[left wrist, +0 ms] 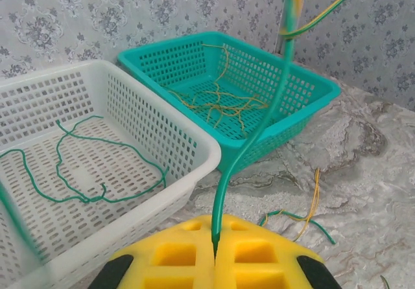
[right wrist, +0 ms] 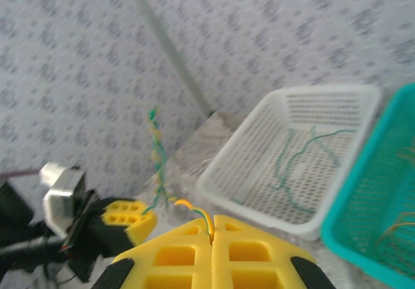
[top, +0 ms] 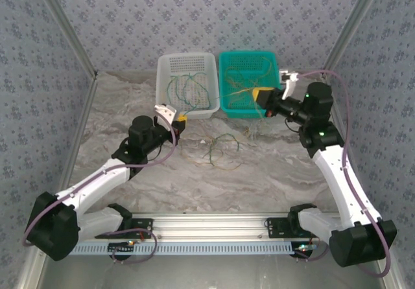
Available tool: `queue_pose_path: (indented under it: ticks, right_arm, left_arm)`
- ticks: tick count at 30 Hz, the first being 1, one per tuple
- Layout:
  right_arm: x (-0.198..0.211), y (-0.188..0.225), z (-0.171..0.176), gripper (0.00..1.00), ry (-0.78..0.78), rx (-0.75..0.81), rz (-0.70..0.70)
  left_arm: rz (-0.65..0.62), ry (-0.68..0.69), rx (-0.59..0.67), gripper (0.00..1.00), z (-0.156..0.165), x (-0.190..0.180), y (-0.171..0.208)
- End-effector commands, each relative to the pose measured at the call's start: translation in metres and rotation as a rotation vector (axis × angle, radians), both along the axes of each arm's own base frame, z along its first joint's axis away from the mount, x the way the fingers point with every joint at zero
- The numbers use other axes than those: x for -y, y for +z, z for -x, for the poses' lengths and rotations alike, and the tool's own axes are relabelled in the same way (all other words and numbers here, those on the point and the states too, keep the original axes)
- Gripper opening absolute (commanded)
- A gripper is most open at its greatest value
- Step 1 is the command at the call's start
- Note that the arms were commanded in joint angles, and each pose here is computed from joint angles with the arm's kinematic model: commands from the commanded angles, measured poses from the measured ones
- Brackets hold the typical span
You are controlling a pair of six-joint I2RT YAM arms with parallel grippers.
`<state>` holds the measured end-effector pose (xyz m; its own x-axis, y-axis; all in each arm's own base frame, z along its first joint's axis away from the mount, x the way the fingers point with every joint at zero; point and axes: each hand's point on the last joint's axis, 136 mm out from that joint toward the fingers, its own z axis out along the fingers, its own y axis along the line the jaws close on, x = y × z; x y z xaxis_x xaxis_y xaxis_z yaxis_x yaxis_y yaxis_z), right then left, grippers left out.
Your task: Untangle the cables
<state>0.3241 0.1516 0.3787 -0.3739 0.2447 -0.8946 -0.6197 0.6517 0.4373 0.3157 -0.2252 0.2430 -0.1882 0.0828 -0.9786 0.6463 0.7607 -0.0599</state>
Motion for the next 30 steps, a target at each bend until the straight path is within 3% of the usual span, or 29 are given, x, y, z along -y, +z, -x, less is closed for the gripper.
queue_pose_path:
  ticks: [1,9,24,30]
  right_arm:
    - [0.036,0.024,-0.008,0.0,-0.148,0.011,-0.065]
    - [0.094,0.032,-0.014,0.0,-0.374,-0.031,-0.089]
    - [0.149,0.019,-0.017,0.0,-0.644,-0.12,-0.05]
    - [0.16,0.031,-0.016,0.0,-0.708,-0.103,-0.058]
  left_arm:
    - [0.003,0.056,0.008,0.0,-0.007,-0.013,0.008]
    - [-0.019,0.183,-0.035,0.0,-0.023,-0.042,-0.004]
    - [0.071,0.608,-0.013,0.0,-0.037,-0.161,0.012]
    - [0.099,0.738,-0.027,0.0,-0.036,-0.193,0.015]
